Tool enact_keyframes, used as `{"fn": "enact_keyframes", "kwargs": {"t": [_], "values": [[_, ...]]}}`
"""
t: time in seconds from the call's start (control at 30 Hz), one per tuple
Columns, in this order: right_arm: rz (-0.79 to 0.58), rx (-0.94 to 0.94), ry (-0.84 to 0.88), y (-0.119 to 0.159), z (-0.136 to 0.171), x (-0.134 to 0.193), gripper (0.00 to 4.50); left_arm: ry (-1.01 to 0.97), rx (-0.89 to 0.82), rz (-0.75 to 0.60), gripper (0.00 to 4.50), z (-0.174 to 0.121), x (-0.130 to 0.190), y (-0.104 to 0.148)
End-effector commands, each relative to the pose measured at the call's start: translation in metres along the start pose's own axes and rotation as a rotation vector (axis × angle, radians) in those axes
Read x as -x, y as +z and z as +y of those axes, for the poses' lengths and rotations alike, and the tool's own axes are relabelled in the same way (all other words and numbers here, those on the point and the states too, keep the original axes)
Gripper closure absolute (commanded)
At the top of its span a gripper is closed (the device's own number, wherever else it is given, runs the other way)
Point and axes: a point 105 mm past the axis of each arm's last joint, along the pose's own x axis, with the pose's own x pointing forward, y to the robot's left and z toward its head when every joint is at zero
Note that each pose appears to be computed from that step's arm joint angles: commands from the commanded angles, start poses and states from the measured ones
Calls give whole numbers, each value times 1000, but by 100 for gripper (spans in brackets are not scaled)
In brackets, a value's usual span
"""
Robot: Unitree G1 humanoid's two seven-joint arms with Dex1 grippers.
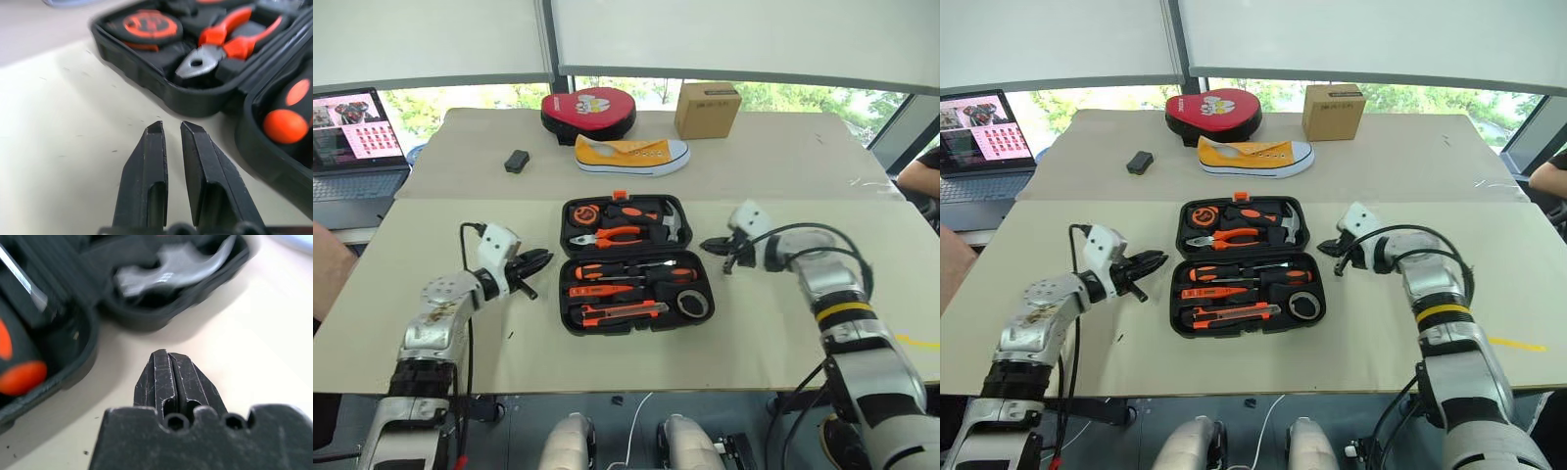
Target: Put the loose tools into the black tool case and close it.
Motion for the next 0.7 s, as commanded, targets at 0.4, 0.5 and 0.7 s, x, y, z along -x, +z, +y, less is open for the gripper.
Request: {"fn": "enact_keyframes", "kwargs": {"t": [0.4, 0.5, 0.7], "values": [[-92, 57, 180, 17, 46, 15, 444, -271, -74, 30, 386, -47, 2, -5], [-68, 17, 189, 10, 58, 28, 444, -283, -78, 30, 386, -52, 8, -7], [-72, -79, 171, 9, 71, 44, 444, -225, -59, 35, 386, -43, 17, -6]]}}
